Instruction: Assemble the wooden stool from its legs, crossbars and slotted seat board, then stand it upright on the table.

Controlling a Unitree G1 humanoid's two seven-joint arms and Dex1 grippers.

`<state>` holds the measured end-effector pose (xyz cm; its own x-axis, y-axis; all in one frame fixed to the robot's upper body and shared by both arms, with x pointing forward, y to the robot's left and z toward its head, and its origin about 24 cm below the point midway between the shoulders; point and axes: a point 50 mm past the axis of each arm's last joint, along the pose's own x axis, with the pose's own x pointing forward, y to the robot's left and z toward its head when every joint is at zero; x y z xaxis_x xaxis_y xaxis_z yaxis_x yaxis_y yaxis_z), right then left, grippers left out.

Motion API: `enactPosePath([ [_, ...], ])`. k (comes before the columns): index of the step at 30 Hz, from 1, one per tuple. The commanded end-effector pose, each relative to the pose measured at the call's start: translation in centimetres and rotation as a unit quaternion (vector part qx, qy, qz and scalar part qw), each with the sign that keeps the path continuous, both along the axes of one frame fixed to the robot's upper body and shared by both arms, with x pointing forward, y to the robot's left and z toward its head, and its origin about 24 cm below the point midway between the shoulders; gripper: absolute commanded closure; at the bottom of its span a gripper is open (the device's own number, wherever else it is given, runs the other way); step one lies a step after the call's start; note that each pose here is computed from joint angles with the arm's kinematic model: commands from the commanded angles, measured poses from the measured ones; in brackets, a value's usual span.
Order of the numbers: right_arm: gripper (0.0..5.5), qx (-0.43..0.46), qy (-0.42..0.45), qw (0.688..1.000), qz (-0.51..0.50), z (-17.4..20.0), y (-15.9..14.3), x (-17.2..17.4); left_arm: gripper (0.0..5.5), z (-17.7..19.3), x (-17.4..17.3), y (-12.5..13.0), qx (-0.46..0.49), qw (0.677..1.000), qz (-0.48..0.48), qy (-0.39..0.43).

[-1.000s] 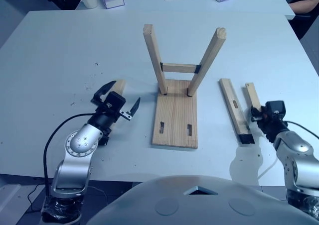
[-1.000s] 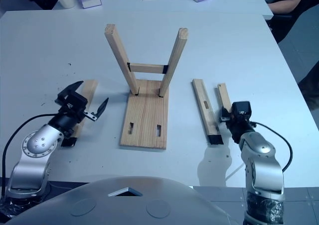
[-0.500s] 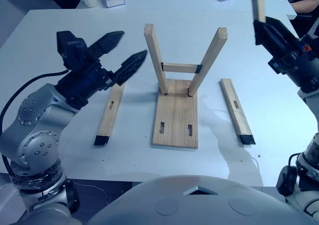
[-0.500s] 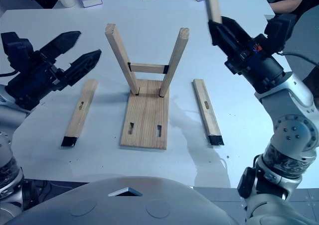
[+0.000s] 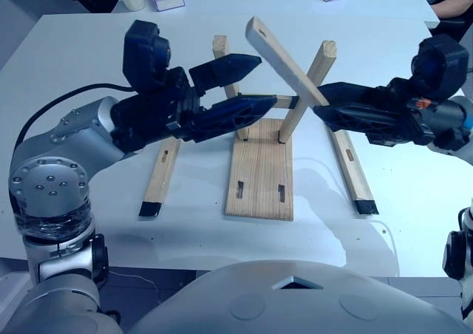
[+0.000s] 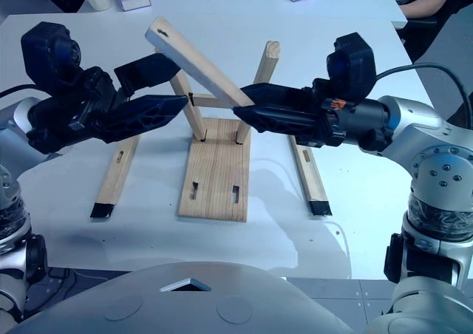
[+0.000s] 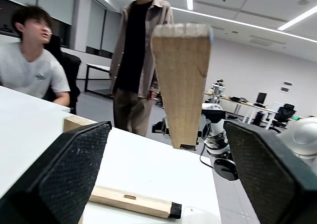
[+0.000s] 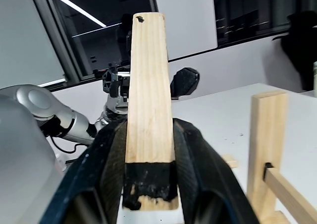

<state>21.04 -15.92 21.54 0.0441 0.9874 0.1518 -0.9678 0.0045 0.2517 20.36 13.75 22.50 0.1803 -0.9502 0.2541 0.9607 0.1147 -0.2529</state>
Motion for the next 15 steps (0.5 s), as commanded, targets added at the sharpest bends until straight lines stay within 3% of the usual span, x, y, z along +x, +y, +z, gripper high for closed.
enactPosePath([
  [1, 4.20, -0.011, -0.003, 0.999, 0.033, -0.08, 0.97, 0.15, 1.30, 0.12, -0.09, -0.58, 0.004, 1.000, -0.013, -0.009],
  [7, 4.20, -0.019, 0.005, 0.999, 0.038, -0.74, 1.21, 0.47, 1.30, 0.40, -0.35, -1.17, 0.001, 0.999, -0.034, -0.020],
  [15, 4.20, -0.023, 0.003, 0.999, 0.045, -0.81, 1.28, 0.59, 2.51, 0.37, -1.09, -1.33, 0.002, 0.997, -0.065, -0.031],
])
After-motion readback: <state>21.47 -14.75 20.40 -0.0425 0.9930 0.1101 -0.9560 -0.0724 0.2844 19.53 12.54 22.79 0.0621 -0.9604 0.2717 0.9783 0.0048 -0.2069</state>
